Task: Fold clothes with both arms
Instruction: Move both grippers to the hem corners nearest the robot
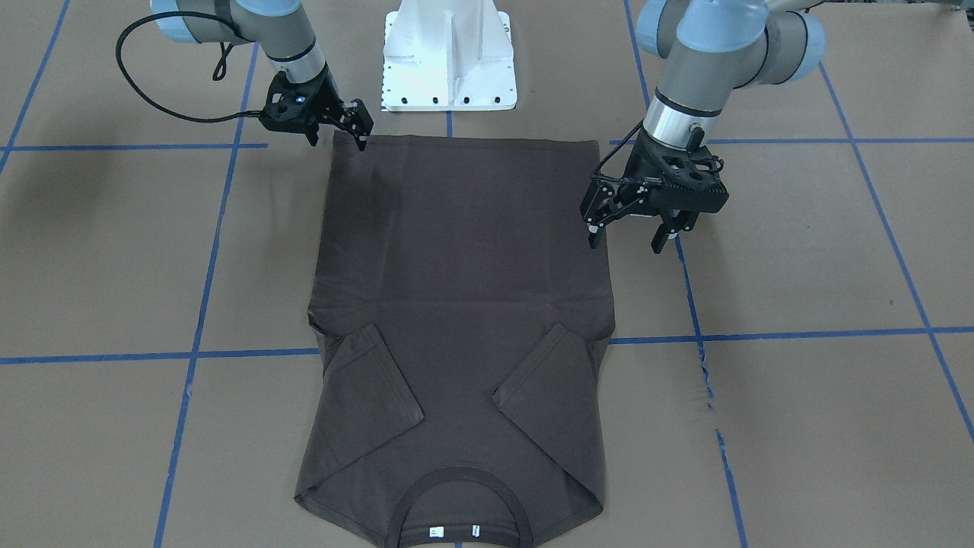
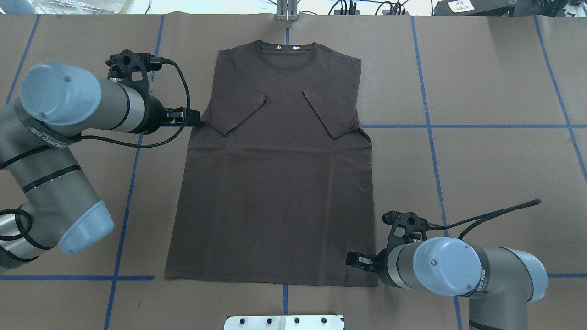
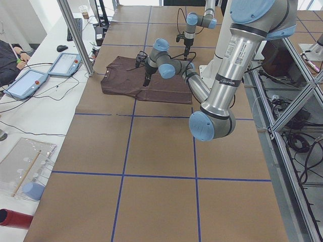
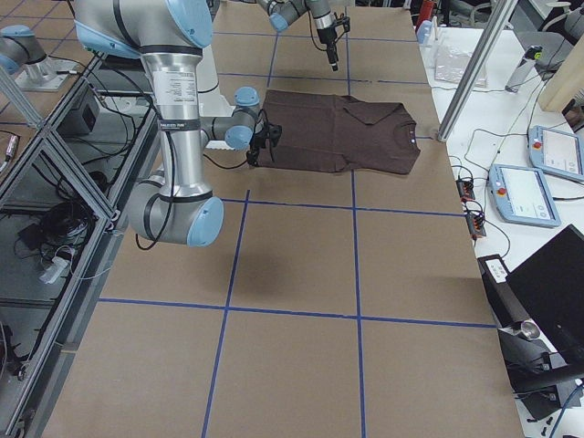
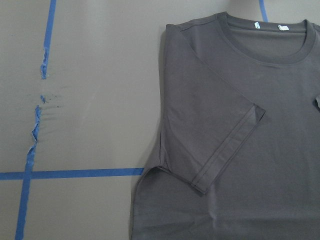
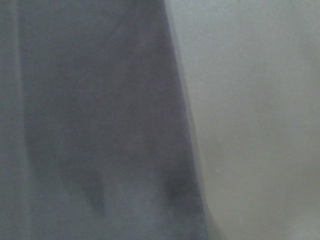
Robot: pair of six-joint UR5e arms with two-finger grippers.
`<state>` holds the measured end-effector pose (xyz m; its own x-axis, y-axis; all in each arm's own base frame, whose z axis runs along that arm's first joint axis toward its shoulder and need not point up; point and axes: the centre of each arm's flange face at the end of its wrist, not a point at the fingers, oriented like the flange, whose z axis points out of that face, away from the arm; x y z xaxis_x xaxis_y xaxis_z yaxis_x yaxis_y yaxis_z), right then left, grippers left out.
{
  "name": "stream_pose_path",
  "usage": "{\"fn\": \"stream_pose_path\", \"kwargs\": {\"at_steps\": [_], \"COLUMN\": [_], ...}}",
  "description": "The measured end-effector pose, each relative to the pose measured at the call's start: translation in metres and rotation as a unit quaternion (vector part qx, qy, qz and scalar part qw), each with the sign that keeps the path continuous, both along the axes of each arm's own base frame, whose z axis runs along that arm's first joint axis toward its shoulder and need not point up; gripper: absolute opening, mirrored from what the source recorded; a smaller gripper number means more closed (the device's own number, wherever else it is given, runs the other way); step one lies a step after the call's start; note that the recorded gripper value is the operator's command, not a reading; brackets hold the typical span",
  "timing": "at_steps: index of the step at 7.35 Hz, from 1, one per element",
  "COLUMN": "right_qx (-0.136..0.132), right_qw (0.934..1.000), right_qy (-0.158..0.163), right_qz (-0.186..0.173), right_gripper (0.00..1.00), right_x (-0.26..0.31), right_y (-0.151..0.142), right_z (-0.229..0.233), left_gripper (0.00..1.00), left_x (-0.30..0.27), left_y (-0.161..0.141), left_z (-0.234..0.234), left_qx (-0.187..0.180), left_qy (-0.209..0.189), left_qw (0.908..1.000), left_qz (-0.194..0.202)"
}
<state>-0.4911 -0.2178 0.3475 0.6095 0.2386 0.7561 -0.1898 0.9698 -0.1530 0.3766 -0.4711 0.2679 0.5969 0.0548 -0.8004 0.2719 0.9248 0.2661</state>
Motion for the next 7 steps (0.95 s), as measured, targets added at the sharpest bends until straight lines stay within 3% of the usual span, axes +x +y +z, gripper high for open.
{"fn": "stream_pose_path", "kwargs": {"at_steps": [2,3,5,6,7], "right_qx": [-0.007,-0.008,-0.009,-0.009,-0.009], "right_qw": [0.9999,0.9998,0.9998,0.9998,0.9998], "right_qy": [0.01,0.011,0.009,0.007,0.006], "right_qz": [-0.01,-0.012,-0.013,-0.014,-0.014], "right_gripper": [0.95,0.85,0.83,0.7,0.51], "right_x": [-0.006,-0.007,-0.006,-0.006,-0.007], "right_y": [0.018,0.022,0.023,0.023,0.023], "right_z": [0.01,0.012,0.01,0.008,0.007], "left_gripper": [1.0,1.0,1.0,1.0,1.0], "left_x": [0.0,-0.001,-0.001,-0.002,-0.002], "left_y": [0.0,0.0,0.0,0.0,0.0], "left_z": [0.0,-0.001,-0.002,-0.002,-0.002], "left_qx": [0.0,0.001,0.001,0.002,0.002], "left_qy": [0.0,0.001,0.002,0.002,0.002], "left_qw": [1.0,1.0,1.0,1.0,1.0], "left_qz": [0.0,-0.001,-0.001,-0.001,-0.001]}}
